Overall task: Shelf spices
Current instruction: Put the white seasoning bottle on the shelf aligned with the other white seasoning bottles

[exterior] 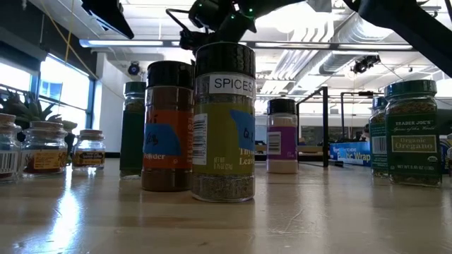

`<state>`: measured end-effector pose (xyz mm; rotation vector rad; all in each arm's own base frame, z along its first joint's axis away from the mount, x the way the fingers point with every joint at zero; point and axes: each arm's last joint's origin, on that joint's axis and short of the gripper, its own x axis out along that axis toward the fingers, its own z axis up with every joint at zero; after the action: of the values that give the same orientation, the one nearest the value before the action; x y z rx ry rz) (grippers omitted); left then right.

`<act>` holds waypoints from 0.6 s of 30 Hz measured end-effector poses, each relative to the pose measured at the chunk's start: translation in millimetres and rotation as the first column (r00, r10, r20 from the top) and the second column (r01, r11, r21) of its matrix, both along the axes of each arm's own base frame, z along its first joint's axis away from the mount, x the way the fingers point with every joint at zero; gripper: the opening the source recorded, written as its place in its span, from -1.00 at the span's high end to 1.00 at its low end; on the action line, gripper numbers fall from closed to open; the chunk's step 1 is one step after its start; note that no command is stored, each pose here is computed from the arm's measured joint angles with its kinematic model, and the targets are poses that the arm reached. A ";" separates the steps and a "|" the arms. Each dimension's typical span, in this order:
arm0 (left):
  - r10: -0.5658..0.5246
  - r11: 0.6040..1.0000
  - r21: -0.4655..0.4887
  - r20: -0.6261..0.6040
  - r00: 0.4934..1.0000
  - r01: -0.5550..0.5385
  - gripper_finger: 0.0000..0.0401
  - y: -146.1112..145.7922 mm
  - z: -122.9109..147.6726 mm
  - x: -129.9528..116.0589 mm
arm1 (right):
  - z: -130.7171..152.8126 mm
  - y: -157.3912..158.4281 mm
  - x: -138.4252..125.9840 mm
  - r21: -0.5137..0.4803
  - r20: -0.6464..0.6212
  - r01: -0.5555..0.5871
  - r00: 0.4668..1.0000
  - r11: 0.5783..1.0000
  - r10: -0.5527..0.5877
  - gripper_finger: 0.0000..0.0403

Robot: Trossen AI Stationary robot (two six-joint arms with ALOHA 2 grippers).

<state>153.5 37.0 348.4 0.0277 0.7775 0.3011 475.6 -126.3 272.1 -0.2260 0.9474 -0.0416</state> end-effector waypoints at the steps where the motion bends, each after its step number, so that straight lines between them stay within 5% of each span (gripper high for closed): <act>1: 0.000 1.000 0.000 0.000 1.000 0.000 1.00 0.0 0.0 0.0 | 0.0 -0.4 -0.1 -0.002 -0.001 0.002 1.000 1.000 -0.002 -0.24; 12: 0.003 1.000 -0.002 0.001 1.000 -0.003 1.00 0.0 0.0 0.0 | 13.0 3.0 -1.8 -0.090 -0.005 -0.005 1.000 0.996 0.005 -0.25; 15: 0.003 1.000 -0.002 0.001 1.000 -0.003 1.00 0.0 0.0 0.0 | 26.7 11.8 -5.7 -0.056 -0.012 -0.008 1.000 0.998 0.008 -0.25; 18: 0.002 1.000 -0.002 0.000 1.000 -0.002 1.00 0.0 0.0 0.0 | 25.3 22.1 -9.5 0.079 -0.042 -0.087 0.995 0.993 0.091 -0.21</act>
<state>153.4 37.0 348.4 0.0251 0.7775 0.3022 466.1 -104.2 297.4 -0.1982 0.9812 0.0825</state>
